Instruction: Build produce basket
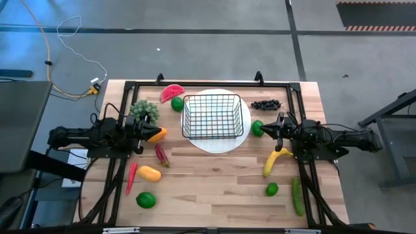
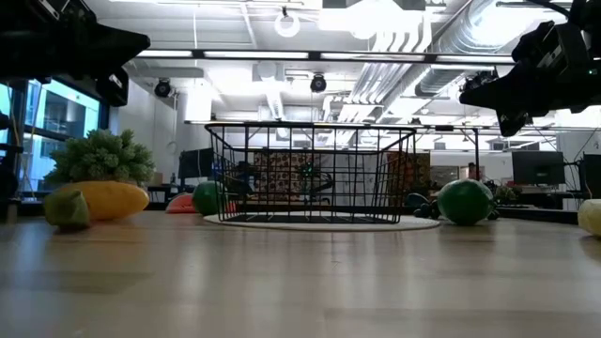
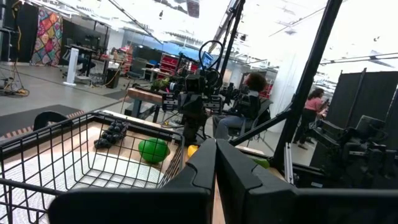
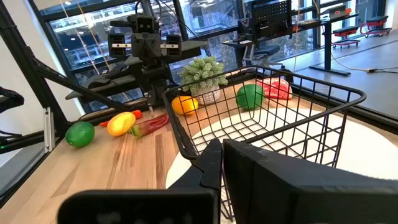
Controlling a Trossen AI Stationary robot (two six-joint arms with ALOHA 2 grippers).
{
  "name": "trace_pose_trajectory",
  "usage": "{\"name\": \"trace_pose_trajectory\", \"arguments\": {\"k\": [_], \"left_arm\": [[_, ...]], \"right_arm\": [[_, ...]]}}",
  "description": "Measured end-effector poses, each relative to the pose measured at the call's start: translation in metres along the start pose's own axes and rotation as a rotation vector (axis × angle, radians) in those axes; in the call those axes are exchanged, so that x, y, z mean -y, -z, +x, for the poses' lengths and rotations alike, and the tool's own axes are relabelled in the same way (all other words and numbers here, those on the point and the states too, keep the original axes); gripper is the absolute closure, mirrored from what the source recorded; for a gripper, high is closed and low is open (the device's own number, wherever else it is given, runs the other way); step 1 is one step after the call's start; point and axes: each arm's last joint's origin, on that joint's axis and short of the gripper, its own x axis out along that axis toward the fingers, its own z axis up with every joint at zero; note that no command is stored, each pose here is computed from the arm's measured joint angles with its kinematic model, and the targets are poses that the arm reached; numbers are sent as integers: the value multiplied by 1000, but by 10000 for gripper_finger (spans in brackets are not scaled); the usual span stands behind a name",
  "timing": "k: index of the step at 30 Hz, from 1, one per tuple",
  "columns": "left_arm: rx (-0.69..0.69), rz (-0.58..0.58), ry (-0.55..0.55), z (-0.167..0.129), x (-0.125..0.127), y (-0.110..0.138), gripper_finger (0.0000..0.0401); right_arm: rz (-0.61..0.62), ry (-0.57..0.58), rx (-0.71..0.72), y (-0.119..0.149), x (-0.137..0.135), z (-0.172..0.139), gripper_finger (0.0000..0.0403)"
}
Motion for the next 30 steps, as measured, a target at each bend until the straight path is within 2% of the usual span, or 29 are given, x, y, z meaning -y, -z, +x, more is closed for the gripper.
{"name": "trace_pose_trajectory", "arguments": {"k": [30], "left_arm": [[0, 0, 0, 0, 0, 0, 400]], "right_arm": [[5, 0, 7, -1, 0, 0, 402]]}}
